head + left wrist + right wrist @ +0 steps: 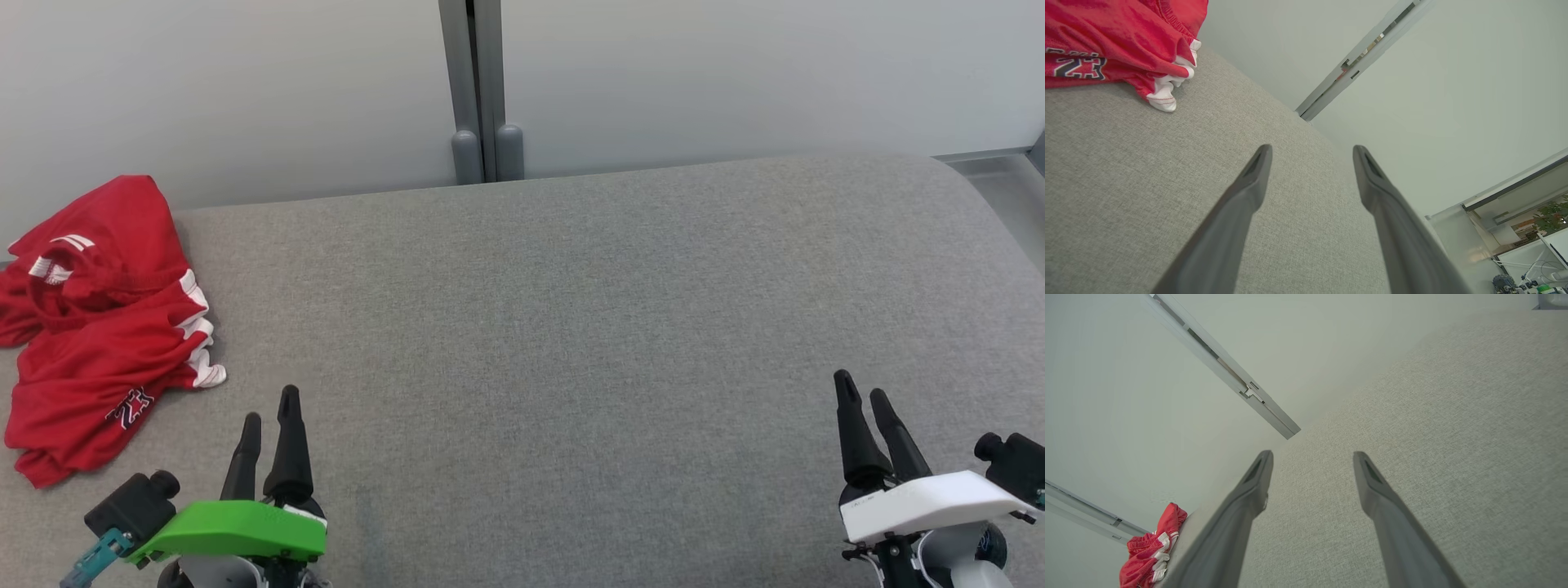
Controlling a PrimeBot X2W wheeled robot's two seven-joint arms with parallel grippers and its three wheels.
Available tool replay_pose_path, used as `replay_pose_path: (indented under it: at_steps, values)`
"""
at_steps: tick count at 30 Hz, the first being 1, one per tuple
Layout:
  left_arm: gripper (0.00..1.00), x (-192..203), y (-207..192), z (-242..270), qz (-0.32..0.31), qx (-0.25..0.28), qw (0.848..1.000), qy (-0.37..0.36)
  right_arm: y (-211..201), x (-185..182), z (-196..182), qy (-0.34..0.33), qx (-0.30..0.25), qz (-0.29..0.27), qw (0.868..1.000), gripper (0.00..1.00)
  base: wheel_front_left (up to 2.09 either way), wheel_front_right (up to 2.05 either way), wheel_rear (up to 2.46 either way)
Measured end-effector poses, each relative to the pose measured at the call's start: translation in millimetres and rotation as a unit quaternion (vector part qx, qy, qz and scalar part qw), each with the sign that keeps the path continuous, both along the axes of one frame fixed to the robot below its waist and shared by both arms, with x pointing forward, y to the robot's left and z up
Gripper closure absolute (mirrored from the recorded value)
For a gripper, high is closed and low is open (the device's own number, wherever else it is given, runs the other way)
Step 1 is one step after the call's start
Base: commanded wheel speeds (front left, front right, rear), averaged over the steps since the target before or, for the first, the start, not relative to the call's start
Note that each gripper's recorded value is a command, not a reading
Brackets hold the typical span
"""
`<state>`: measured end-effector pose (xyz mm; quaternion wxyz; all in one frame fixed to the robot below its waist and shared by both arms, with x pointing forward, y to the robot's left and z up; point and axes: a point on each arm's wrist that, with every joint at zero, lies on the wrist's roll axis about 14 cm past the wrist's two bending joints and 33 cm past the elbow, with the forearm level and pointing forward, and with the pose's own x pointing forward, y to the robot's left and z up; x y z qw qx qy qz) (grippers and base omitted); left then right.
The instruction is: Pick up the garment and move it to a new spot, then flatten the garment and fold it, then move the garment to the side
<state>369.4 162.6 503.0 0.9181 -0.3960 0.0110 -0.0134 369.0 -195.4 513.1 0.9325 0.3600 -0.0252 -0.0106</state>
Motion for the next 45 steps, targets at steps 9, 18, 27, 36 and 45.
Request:
replay_pose_path:
  at_steps: [9,18,27,36,45]
  values:
    - [0.00,-4,-7,-3,-0.011,0.062,0.998,-0.005,8,-2,2,-0.006,-0.072,0.012,0.997,0.00,0.00,0.00,0.00]
    - [0.00,-10,-10,-10,-0.017,0.108,0.994,-0.004,10,-5,3,-0.011,-0.130,0.013,0.991,0.00,0.00,0.00,0.00]
    - [0.00,-13,-15,-16,-0.027,0.146,0.989,-0.004,15,-8,-2,-0.010,-0.178,0.022,0.984,0.00,0.00,0.00,0.00]
    - [0.00,-17,-14,-19,-0.027,0.177,0.984,-0.006,19,-9,-1,-0.017,-0.222,0.027,0.975,0.00,0.00,0.00,0.00]
    - [0.00,-18,-14,-22,-0.027,0.207,0.978,-0.007,22,-11,0,-0.024,-0.259,0.032,0.965,0.00,0.00,0.00,0.00]
